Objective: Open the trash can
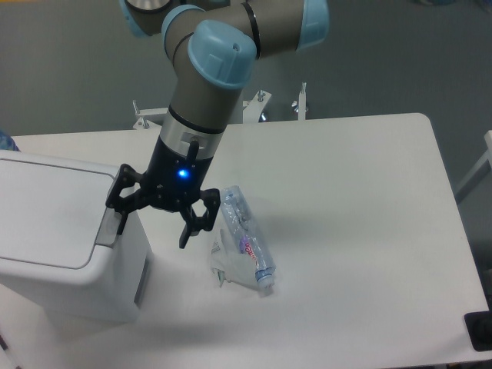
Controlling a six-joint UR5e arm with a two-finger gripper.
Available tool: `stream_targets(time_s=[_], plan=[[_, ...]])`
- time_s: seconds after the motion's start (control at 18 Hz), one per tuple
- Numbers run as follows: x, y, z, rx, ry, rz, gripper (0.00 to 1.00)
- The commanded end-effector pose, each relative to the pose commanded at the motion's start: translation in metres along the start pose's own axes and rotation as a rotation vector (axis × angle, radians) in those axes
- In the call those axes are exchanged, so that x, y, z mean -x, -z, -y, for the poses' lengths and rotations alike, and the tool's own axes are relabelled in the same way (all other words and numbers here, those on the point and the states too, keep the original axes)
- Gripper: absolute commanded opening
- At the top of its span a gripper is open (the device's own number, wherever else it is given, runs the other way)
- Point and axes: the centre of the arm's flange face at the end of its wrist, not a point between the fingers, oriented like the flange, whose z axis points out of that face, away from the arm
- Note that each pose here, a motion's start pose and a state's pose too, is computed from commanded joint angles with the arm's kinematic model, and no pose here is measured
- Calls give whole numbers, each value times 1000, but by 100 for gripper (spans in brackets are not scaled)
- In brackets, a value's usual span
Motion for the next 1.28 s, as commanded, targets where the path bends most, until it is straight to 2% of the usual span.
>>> stream_targets(time_s=[1.28], plan=[[-5, -6, -1, 9, 17, -5, 100]])
